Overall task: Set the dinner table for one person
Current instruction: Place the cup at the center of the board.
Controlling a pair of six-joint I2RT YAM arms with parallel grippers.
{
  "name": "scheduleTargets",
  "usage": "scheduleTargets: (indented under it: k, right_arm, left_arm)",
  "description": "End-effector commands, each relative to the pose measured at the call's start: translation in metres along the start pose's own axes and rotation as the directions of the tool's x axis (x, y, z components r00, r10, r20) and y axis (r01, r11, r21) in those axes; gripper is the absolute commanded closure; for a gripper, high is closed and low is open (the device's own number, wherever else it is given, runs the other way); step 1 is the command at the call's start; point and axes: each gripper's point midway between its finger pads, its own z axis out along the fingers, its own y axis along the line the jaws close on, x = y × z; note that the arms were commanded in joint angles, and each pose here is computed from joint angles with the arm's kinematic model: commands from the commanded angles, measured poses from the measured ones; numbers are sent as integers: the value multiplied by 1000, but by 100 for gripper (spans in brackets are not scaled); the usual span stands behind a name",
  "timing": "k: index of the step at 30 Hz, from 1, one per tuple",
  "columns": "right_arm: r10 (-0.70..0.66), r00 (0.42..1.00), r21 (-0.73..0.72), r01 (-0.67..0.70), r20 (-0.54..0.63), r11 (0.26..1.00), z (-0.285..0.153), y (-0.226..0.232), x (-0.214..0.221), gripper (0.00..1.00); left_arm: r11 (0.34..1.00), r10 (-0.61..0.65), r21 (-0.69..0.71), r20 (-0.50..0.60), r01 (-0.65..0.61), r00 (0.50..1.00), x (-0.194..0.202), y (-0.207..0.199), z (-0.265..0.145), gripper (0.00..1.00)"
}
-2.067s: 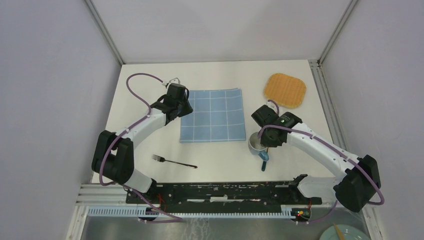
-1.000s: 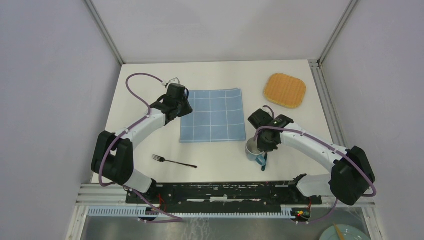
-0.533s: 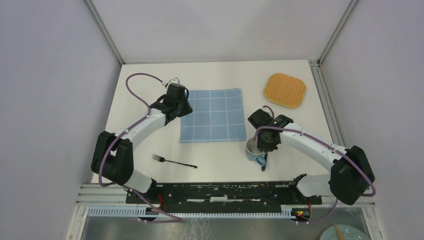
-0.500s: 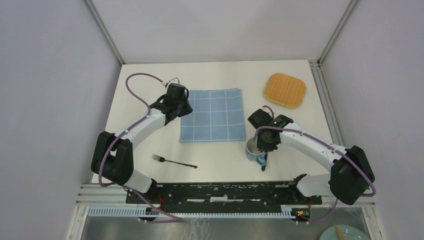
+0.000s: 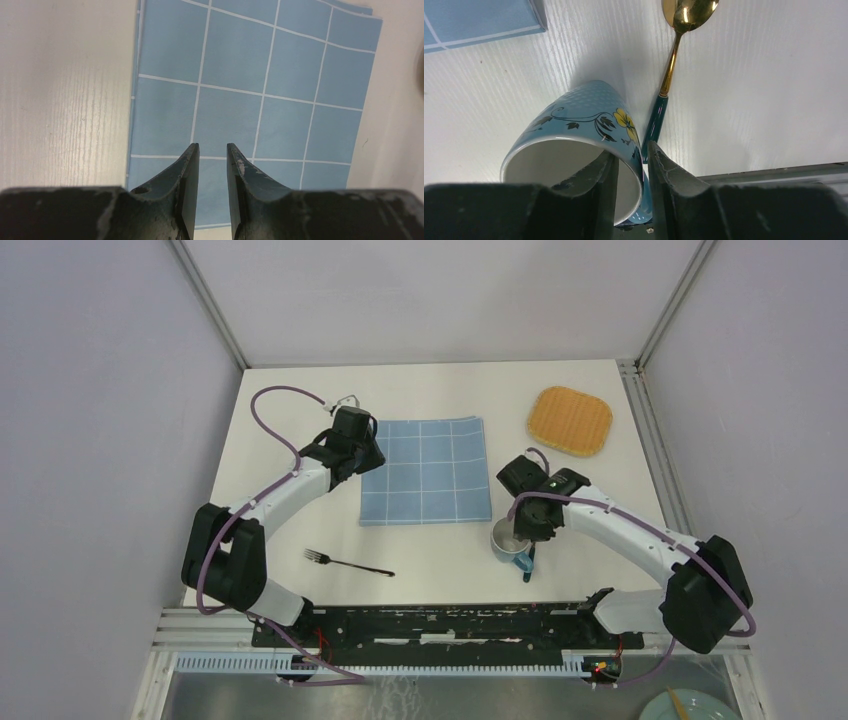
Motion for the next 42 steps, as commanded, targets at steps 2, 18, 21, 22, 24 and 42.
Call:
scheduleTargets:
  k: [2,18,21,22,24,42]
  right_arm:
    - [16,996,-39,-12,86,999,-25,6,-23,67]
    - [101,920,11,-114,380,993,-116,-29,-93,57]
    - [142,896,36,-172,421,984,-112,-42,-109,56]
    - [159,893,40,-193,421,980,-105,-46,-112,56]
    - [221,873,0,-245,434,969,-91,-48,-125,55]
    - [648,565,-221,-642,511,734,38,-110,-235,51]
  left_arm:
    - [999,-30,31,49,29,998,-16,-9,-9,66]
    - [1000,-20,19,75,18,997,-25,-9,-14,66]
    - [1000,-18,20,73,17,997,-26,-9,-14,66]
    - [1000,-21,23,71,19,997,-26,-10,-14,66]
    - [999,-20,29,69,18,997,-26,-12,-15,66]
    - [1000,15,12,74,-16,997,-30,-8,-25,66]
